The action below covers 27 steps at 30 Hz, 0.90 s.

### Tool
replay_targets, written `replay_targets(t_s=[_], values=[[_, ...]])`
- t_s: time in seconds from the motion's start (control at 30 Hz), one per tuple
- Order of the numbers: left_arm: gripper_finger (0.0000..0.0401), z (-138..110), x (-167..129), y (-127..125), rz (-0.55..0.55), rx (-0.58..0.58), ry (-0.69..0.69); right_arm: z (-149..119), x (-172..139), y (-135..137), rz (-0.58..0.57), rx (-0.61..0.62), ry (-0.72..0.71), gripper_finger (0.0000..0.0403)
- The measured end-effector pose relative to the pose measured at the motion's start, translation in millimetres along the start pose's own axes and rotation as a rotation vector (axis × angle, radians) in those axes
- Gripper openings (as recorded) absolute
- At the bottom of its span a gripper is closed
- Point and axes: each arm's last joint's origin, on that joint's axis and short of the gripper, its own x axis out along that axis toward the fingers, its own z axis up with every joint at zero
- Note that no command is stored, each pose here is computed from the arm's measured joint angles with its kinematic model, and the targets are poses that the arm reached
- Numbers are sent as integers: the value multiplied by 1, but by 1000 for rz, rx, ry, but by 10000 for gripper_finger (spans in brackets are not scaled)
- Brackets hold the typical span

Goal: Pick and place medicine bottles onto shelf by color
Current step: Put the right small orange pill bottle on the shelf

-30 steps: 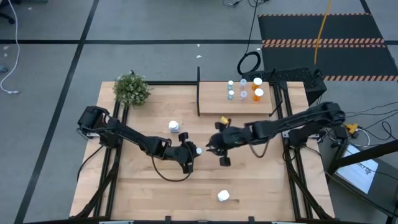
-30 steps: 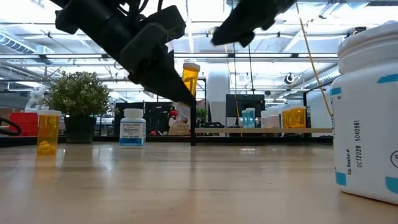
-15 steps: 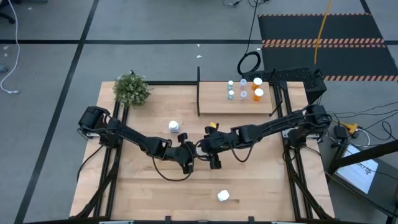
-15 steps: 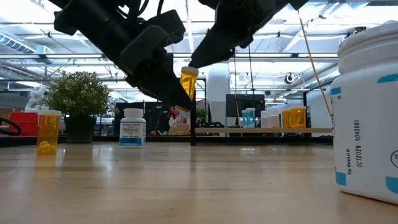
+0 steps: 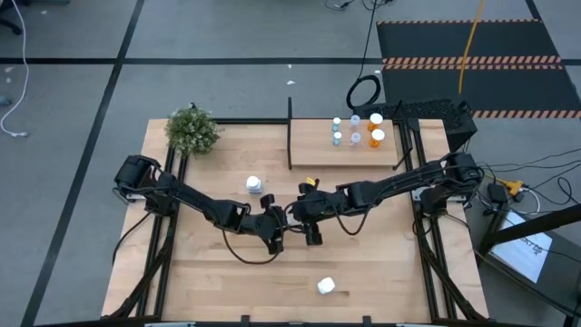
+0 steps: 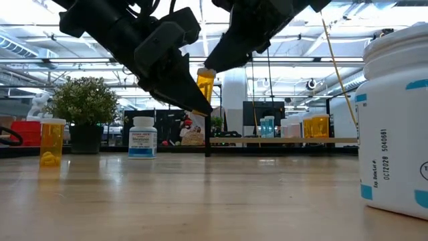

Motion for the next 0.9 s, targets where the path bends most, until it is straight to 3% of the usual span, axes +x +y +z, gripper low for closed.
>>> replay_targets(t_s=[0.43,0.9], values=[[113,1,0,1,1,-3,-3,-5,8,-6,-10,1,21,194],[115,1,0,0,-4,-11,-2,-4,7,-8,35,7,14,115]])
